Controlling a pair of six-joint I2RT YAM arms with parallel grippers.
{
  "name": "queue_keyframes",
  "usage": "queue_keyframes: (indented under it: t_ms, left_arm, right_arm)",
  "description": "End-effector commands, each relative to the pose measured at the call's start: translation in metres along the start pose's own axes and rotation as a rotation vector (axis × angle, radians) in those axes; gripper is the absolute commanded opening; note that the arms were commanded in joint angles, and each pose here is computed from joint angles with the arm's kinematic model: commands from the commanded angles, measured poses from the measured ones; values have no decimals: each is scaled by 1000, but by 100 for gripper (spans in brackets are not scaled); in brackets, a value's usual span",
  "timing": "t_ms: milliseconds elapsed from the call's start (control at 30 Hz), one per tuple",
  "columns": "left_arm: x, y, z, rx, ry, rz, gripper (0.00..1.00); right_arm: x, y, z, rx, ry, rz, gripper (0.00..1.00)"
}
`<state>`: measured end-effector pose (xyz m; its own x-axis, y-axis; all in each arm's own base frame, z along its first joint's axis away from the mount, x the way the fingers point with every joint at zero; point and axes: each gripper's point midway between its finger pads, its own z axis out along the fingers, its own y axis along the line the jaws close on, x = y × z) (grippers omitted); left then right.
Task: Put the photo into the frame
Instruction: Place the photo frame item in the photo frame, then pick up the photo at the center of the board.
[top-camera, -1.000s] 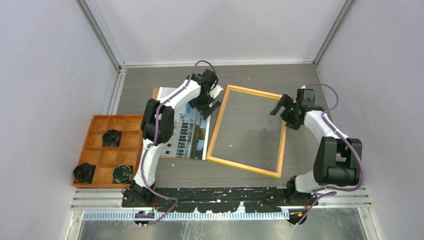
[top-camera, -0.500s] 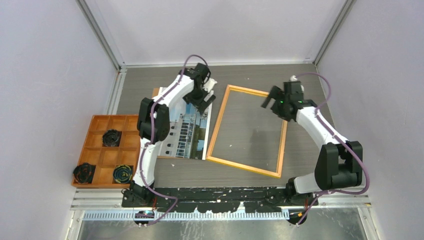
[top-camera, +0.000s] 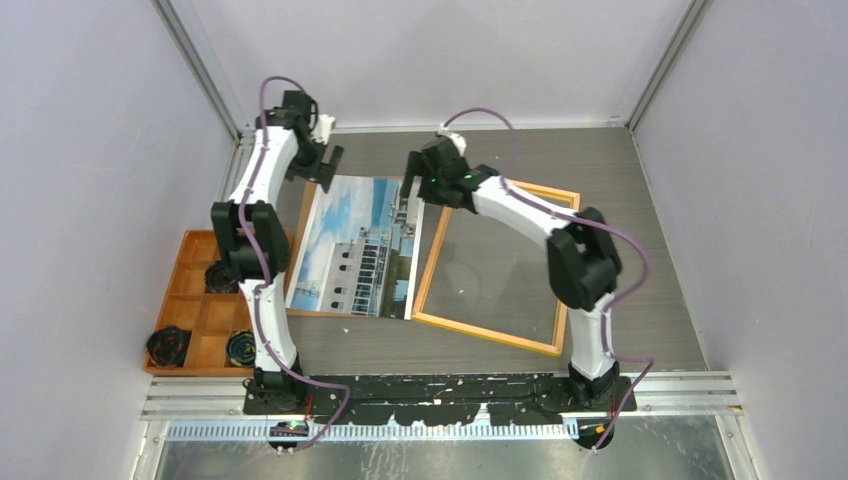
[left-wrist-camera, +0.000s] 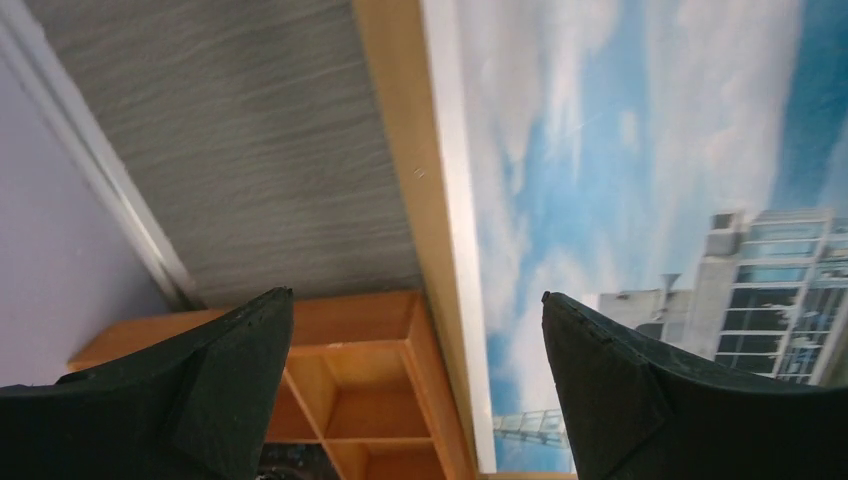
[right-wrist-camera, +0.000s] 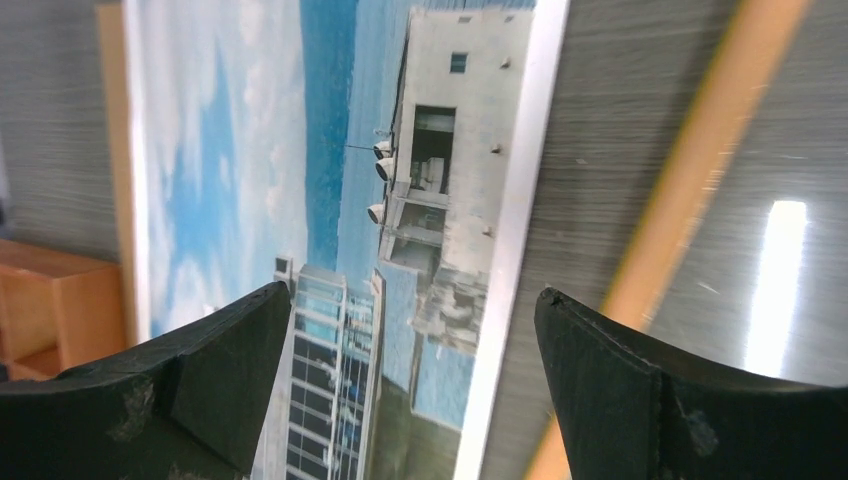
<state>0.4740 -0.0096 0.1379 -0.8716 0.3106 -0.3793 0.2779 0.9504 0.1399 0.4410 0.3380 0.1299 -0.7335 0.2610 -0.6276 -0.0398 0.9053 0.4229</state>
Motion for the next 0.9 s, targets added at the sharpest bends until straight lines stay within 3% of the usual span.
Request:
queue_keyframes:
  t_ms: [0, 200, 633, 867]
  left_arm:
    - [19, 24, -9, -50, 16, -3, 95]
    - [34, 34, 14, -102, 45, 14, 94]
    - [68, 18, 54, -73, 136, 29, 91]
    - [88, 6, 73, -59, 185, 56, 86]
  right_arm:
    - [3, 15, 30, 18, -4, 49, 94]
    - [13, 6, 48, 66, 0, 67, 89]
    - [31, -22, 60, 154, 17, 99, 87]
    - [40, -20, 70, 110, 42, 180, 87]
